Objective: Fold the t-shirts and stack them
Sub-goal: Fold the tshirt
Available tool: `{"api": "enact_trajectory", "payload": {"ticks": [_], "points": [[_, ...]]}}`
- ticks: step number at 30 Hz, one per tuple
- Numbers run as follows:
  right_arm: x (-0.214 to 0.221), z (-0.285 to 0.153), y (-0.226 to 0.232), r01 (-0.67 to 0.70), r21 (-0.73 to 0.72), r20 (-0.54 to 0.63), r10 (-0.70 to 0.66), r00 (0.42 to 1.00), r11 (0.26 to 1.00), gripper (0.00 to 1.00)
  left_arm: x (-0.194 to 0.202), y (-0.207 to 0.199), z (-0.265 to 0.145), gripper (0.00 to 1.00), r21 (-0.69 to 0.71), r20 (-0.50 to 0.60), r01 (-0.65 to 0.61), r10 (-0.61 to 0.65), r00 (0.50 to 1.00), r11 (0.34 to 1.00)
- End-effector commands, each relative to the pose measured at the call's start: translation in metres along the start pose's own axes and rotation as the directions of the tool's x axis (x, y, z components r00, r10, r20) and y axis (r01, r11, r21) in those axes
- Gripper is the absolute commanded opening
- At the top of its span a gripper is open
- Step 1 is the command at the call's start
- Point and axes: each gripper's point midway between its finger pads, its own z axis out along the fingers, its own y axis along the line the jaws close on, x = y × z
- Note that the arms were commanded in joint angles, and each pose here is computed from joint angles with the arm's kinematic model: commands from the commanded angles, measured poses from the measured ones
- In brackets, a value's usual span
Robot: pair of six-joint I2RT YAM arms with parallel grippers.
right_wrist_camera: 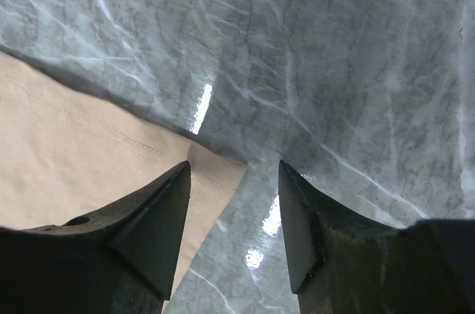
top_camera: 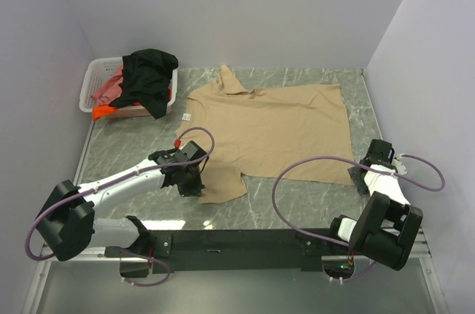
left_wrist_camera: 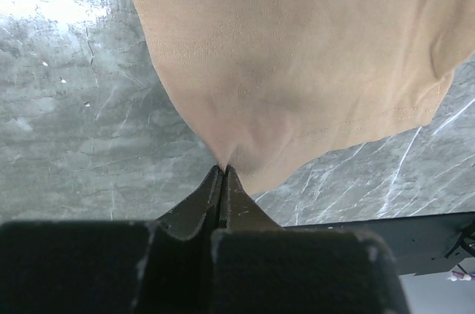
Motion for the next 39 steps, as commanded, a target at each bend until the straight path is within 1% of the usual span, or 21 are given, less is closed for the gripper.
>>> {"api": "enact_trajectory", "payload": {"ticks": [1,5,8,11,14,18,20,25,28,32,39], "points": [[-0.015,0.003,0.006,-0.024,0.006,0.039,0.024,0.999,1.0,0.57,-0.001,-0.002,-0.004,0.01,0.024,0.006,-0.005,0.005,1.0,1.0],[-0.015,0.008,0.008,-0.017,0.016,0.028,0.017,0.999,1.0,0.55,-0.003,-0.002,-0.004,0.0,0.025,0.007,-0.007,0.007,1.0,1.0],[-0.013,0.013,0.009,-0.008,0.027,0.013,0.008,1.0,1.0,0.5,-0.004,-0.002,-0.005,0.01,0.023,0.01,-0.01,0.01,1.0,1.0],[-0.013,0.015,0.011,-0.003,0.025,0.007,0.003,1.0,1.0,0.42,-0.005,-0.001,-0.005,0.01,0.022,0.011,-0.013,0.013,1.0,1.0],[-0.013,0.016,0.013,0.009,0.018,0.002,-0.009,1.0,1.0,0.39,-0.006,-0.002,-0.005,0.01,0.027,0.014,-0.015,0.014,1.0,1.0],[-0.012,0.014,0.016,0.028,0.005,-0.007,-0.028,1.0,1.0,0.32,-0.008,-0.002,-0.004,0.01,0.032,0.014,-0.015,0.015,1.0,0.999],[-0.012,0.011,0.017,0.043,0.002,-0.007,-0.043,0.999,0.999,0.33,-0.008,-0.001,-0.004,0.01,0.029,0.013,-0.015,0.015,1.0,0.999],[-0.016,0.001,0.013,0.067,0.018,0.021,-0.068,0.997,0.998,0.39,-0.012,-0.003,-0.003,0.01,0.033,0.015,-0.025,0.025,1.0,0.999],[-0.014,-0.002,0.009,0.083,0.022,0.017,-0.083,0.996,0.996,0.42,-0.013,-0.005,-0.003,0.0,0.034,0.014,-0.036,0.036,0.999,0.999],[-0.007,-0.006,0.014,0.091,-0.013,0.017,-0.091,0.996,0.996,0.45,-0.012,-0.004,-0.001,0.01,0.028,0.002,-0.043,0.043,0.999,0.999],[0.006,0.0,0.013,0.108,0.001,-0.033,-0.108,0.994,0.994,0.48,-0.014,-0.005,-0.001,0.01,0.023,0.001,-0.046,0.046,0.999,0.999]]}}
